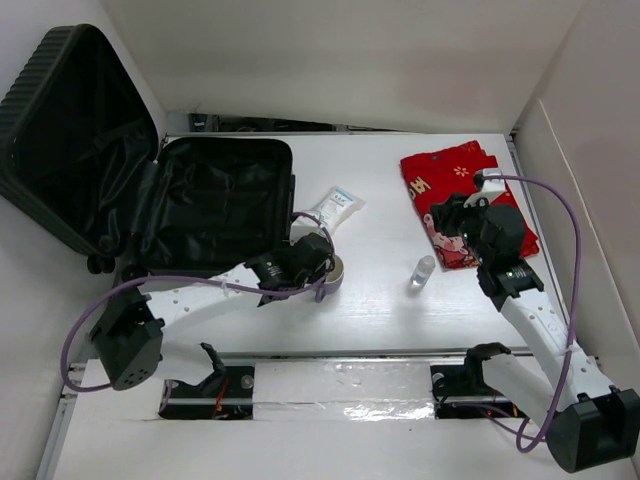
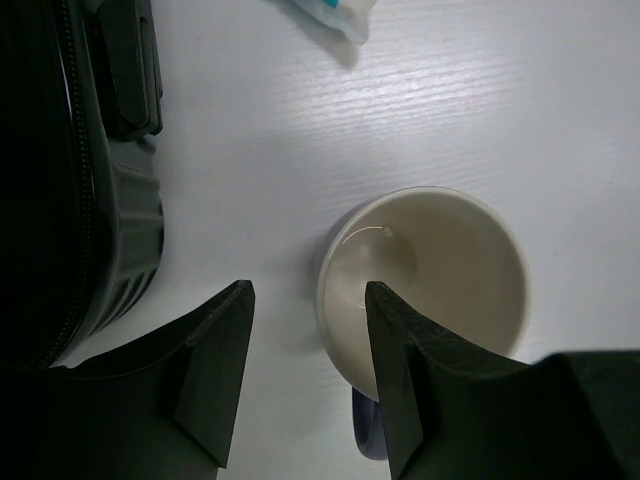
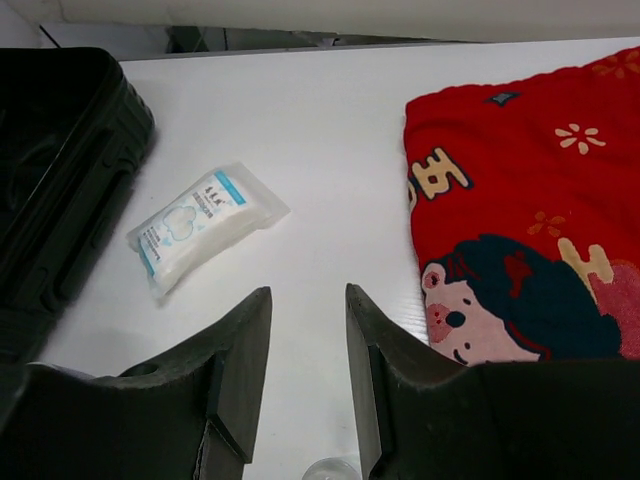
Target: Pack the luggage
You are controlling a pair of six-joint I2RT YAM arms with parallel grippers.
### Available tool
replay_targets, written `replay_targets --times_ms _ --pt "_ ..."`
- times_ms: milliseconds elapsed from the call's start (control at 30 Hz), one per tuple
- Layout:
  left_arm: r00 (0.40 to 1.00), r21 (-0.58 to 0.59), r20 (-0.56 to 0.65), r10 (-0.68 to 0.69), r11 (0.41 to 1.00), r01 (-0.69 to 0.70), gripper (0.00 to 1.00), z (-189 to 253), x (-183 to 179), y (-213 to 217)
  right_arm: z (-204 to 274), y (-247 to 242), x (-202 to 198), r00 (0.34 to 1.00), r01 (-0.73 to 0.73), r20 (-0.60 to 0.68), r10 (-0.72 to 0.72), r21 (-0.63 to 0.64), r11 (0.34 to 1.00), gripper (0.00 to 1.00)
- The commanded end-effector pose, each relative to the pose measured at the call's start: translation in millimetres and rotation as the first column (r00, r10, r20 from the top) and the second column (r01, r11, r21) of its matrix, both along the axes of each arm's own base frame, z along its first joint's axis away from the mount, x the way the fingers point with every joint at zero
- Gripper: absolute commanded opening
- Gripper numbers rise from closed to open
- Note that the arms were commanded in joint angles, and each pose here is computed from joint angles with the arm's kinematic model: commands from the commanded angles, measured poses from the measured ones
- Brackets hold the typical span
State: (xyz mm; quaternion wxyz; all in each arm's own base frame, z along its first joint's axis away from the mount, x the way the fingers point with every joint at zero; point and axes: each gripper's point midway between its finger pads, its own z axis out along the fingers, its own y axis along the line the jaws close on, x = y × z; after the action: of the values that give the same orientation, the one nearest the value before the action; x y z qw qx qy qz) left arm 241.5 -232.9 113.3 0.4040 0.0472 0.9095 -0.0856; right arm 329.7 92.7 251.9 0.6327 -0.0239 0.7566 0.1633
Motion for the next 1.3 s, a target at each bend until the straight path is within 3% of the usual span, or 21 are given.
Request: replay_targets --times_ms 0,200,300,400,433,500,733,833,1000,1133,1267 --pt "0.997 0.023 0.055 0.048 0.999 -0.049 0.46 8.2 13.2 -0.8 29.8 7.9 1.9 0.995 -0.037 0.092 0.037 0.006 0.999 0.42" --pt "0.997 0.044 0.055 0.051 0.998 -0.053 0.39 -3.0 21.2 -9.0 30.4 7.7 1.2 0.995 -0.037 0.093 0.037 0.004 0.999 0.42" --pt "0.998 0.035 0.047 0.033 0.999 -0.034 0.31 -9.9 21.7 -15.3 29.9 7.0 0.8 0.995 -0.034 0.093 0.034 0.004 0.999 0.42" --pt "0.999 0.022 0.028 0.021 1.000 -0.021 0.11 -18.7 23.4 -19.9 32.1 6.8 -0.1 0.995 -0.034 0.097 0.034 0.005 0.999 0.42" --pt "0.999 0.011 0.031 0.025 1.000 -0.025 0.00 -18.3 24.5 -21.9 32.0 6.2 -0.5 0.995 -0.031 0.097 0.031 0.005 0.999 0.42" --pt "0.999 -0.025 0.047 0.018 1.000 -0.017 0.00 -9.5 26.5 -27.5 33.1 5.7 -1.1 0.994 -0.030 0.102 0.029 0.004 1.000 0.42" --pt "0.967 -0.354 0.252 0.040 0.934 0.054 0.00 125.9 73.0 -43.4 36.2 4.9 -2.9 0.994 -0.027 0.110 0.026 0.009 1.000 0.42" --pt "0.933 -0.423 0.329 0.147 0.906 0.006 0.00 172.8 104.2 -18.9 37.0 7.2 -5.0 0.993 -0.034 0.111 0.033 0.007 0.999 0.42" --pt "0.858 -0.511 0.372 0.353 0.850 -0.128 0.00 216.8 161.5 63.7 38.8 5.1 -6.8 0.992 -0.024 0.123 0.022 0.014 1.000 0.42" --pt "0.832 -0.520 0.332 0.444 0.822 -0.231 0.00 208.7 197.3 120.1 37.5 6.1 -5.9 0.993 -0.028 0.116 0.027 0.011 1.000 0.42" --pt "0.864 -0.511 0.254 0.434 0.819 -0.261 0.00 170.2 225.9 150.4 39.1 6.1 -6.4 0.993 -0.030 0.118 0.029 0.009 1.000 0.42"
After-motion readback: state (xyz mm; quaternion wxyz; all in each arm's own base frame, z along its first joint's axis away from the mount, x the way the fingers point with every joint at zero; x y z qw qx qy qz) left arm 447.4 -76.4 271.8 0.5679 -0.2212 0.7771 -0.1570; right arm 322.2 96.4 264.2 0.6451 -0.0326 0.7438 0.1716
